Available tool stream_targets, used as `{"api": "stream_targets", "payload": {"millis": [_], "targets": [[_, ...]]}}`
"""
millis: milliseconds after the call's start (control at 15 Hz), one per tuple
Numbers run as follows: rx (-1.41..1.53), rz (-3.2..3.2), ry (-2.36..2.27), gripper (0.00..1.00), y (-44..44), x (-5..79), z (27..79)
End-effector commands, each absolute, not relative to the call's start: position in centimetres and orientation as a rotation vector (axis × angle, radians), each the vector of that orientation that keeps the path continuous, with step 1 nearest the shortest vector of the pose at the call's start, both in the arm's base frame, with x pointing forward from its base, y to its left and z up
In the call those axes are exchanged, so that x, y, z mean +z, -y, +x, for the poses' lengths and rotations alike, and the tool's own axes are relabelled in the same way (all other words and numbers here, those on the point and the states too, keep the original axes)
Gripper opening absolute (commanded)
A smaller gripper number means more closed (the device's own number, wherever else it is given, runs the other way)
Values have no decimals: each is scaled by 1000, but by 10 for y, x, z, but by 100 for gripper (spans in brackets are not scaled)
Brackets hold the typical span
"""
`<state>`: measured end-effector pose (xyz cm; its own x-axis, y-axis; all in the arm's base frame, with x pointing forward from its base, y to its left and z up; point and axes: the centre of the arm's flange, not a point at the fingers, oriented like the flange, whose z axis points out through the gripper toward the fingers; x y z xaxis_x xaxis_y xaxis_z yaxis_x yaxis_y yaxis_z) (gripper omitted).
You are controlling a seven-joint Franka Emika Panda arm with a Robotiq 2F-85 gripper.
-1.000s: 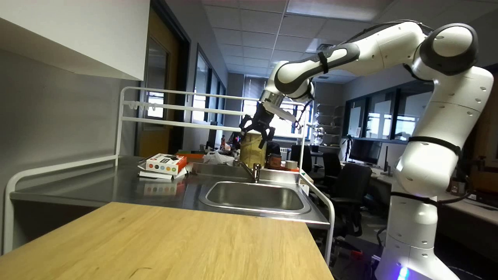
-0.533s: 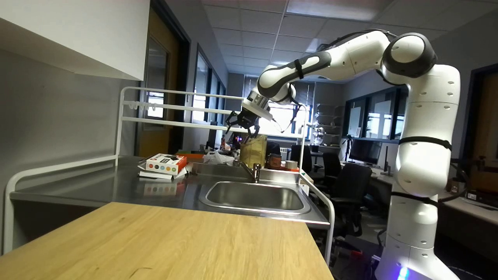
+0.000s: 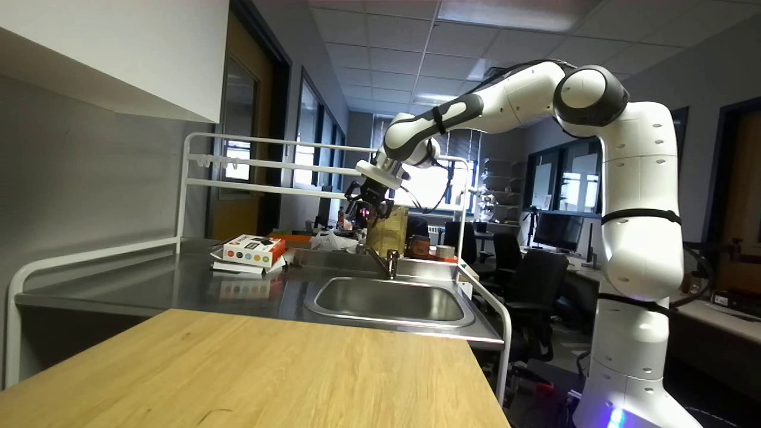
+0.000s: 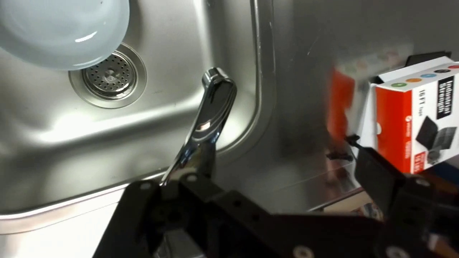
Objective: Turn the tap nozzle to the right
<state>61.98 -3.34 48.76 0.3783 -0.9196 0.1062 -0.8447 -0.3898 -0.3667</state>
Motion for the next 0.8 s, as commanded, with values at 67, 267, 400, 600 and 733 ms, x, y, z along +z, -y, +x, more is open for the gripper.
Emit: {"api": "stream_targets", "payload": {"millis": [67,267,400,600,733], "targets": [[-322,-2342,-1725,100,43,473,634],[-277,-2329,-1777,100,49,458,639],[-244,-2324,-1811,100,55,446,643],[-192,-2314,-1860,100,65,426,649],[-162,-2316,-1884,100,70,414,651]]}}
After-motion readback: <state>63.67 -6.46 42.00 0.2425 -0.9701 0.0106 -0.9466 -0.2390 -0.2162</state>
